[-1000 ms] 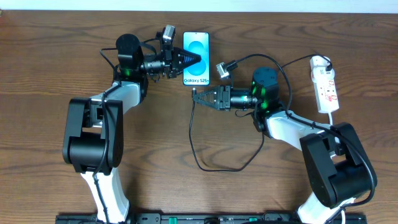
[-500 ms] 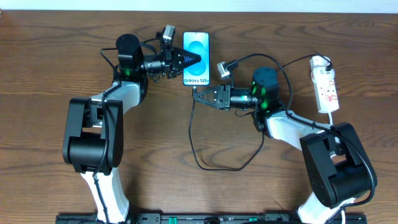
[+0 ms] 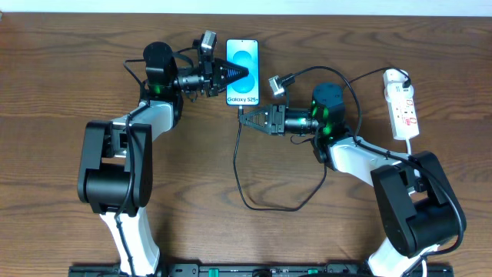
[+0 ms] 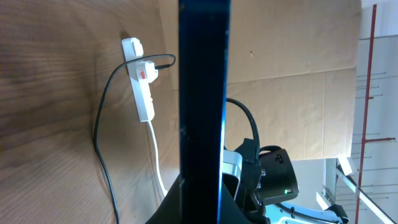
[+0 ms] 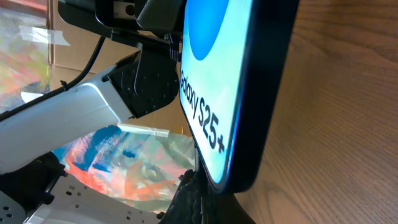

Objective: Plug charger to phone and switch on socket

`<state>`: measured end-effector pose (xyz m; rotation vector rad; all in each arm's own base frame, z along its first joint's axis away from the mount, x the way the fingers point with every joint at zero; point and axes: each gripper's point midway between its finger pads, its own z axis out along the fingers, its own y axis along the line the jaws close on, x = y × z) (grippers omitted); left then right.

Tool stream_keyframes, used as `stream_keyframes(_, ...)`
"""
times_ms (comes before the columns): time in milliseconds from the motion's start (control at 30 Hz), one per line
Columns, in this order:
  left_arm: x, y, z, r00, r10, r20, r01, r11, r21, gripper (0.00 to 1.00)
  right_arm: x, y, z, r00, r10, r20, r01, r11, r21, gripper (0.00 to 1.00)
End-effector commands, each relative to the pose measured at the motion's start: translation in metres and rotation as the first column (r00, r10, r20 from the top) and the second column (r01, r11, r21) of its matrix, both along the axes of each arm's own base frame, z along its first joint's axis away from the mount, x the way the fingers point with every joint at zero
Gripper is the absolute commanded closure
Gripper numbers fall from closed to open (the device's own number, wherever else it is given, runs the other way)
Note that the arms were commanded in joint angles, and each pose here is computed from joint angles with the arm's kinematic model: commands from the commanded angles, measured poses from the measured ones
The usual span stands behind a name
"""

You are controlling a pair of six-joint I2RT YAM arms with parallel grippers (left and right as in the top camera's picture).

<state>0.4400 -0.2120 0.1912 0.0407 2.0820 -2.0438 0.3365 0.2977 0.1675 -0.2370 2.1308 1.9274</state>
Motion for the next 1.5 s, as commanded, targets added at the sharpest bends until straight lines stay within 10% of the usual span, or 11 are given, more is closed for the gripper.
stream_keyframes(0,0.000,0.001,0.012,0.998,-0.010,0.067,0.010,1.000,-0.001,0.93,0.004,-0.003,0.003,1.000,-0.008,0.024,0.008,1.000,0.002,0.99)
stream_keyframes(1467,-0.010,-0.013,0.012,0.995,-0.061,0.076,0.061,0.998,0.001,0.93,0.015,-0.012,0.003,0.998,-0.050,0.029,0.050,0.999,0.001,0.99)
